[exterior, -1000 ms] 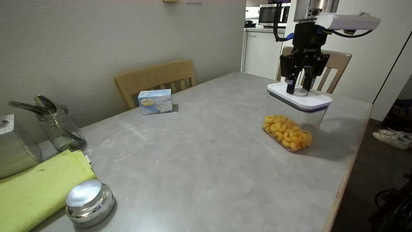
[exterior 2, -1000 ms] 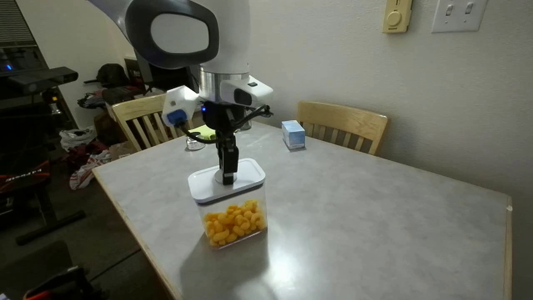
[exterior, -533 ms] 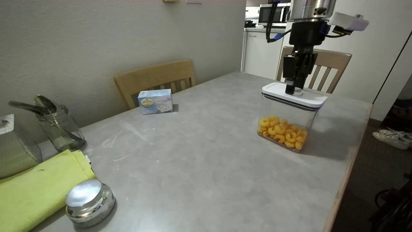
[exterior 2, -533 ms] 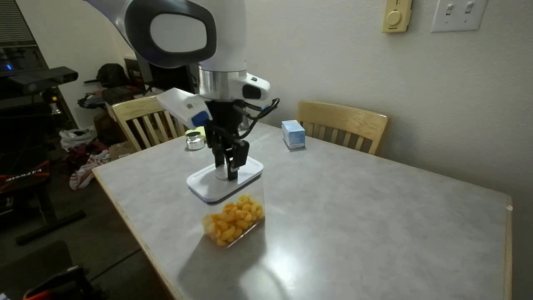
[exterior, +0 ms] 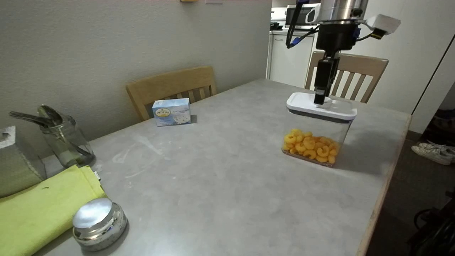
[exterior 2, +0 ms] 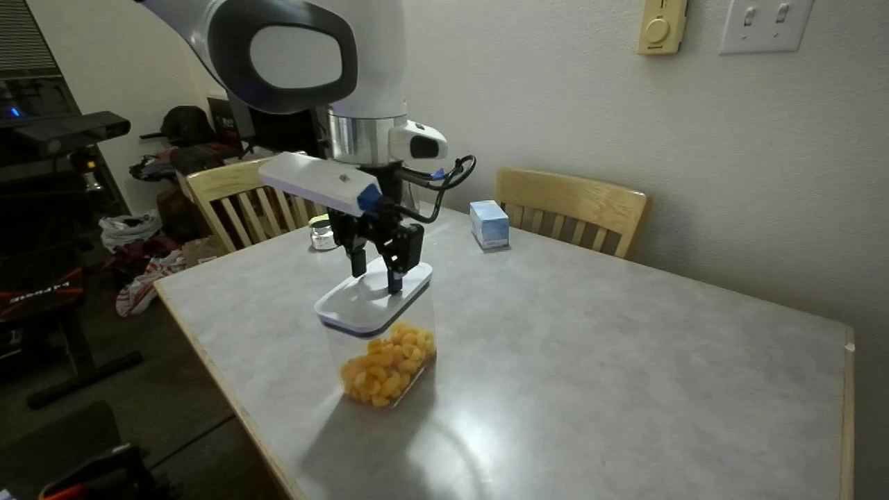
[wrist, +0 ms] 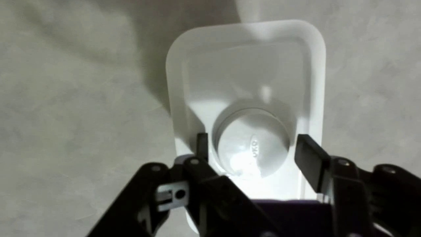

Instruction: Put the white lid on the storage container then push the button on the lid

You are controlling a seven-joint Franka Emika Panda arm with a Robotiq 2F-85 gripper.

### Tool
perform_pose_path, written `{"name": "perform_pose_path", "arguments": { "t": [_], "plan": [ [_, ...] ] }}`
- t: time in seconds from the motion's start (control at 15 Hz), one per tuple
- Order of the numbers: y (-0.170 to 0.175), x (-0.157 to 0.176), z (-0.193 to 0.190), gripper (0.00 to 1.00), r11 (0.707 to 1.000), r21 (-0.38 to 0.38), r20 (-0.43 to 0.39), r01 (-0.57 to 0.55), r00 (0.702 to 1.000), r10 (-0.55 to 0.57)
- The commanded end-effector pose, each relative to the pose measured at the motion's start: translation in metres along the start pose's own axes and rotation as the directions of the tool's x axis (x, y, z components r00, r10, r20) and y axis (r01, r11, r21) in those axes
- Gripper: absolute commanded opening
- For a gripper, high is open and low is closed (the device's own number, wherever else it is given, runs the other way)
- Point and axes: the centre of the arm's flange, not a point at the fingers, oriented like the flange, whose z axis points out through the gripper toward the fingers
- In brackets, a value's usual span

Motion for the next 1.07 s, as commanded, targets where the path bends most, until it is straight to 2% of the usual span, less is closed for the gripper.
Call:
{"name": "perform_pose_path", "arguments": {
  "t": [0.0, 0.2, 0.27, 0.4, 0.73, 1.0],
  "plan": [
    [-0.002, -0.002, -0.001, 0.99, 1.000, -0.014, 0.000, 0.018, 1.000, -0.018],
    [-0.009, -0.001, -0.010, 1.00, 1.000, -0.030, 0.005, 0.003, 1.000, -0.003],
    [-0.011, -0.001, -0.014, 0.79, 0.999, -0.038, 0.008, -0.007, 1.000, 0.007],
    [-0.014, 0.000, -0.019, 0.74, 0.998, -0.051, 0.014, -0.027, 1.000, 0.027],
    [-0.018, 0.000, -0.031, 0.38, 0.995, -0.078, 0.028, -0.059, 0.998, 0.061],
    [-0.021, -0.001, -0.033, 0.10, 0.995, -0.057, 0.030, -0.088, 0.996, 0.090]
  ]
}}
